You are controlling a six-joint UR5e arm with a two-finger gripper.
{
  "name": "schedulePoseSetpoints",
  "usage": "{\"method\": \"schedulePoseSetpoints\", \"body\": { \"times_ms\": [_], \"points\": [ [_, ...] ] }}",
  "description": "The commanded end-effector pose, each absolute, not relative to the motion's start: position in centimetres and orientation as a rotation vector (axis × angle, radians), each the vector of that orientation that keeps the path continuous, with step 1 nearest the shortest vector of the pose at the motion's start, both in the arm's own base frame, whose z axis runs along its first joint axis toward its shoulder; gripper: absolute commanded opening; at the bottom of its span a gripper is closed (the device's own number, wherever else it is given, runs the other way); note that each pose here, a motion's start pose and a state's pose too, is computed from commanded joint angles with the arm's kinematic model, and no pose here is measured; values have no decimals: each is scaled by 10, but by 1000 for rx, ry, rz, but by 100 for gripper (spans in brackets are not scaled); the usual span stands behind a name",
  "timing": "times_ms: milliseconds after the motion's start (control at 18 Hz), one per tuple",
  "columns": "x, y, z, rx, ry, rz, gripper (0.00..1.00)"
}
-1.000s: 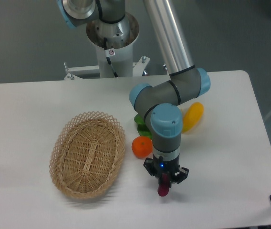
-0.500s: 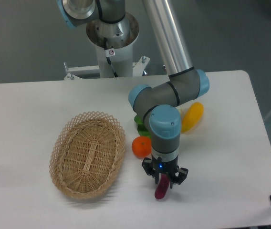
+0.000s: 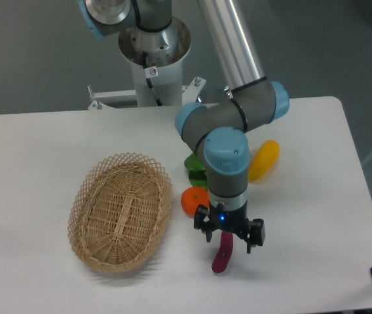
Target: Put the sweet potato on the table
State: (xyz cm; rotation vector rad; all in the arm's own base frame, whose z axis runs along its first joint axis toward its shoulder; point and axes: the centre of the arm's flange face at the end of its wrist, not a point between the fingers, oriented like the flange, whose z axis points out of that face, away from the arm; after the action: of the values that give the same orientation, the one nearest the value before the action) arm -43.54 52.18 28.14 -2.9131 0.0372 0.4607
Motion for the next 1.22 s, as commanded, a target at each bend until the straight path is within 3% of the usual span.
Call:
{"method": "schedulePoseSetpoints", "body": {
  "times_ms": [222, 389, 722, 944, 1222],
  "points": [
    [-470, 472, 318, -2933, 66, 564, 100],
    [-476, 427, 350, -2972, 152, 552, 100],
    [-482, 356, 405, -3024, 482, 443, 100],
    [-497, 308, 419, -2932, 627, 315, 100],
    [-497, 289, 425, -2923, 640, 285, 100]
  ]
}}
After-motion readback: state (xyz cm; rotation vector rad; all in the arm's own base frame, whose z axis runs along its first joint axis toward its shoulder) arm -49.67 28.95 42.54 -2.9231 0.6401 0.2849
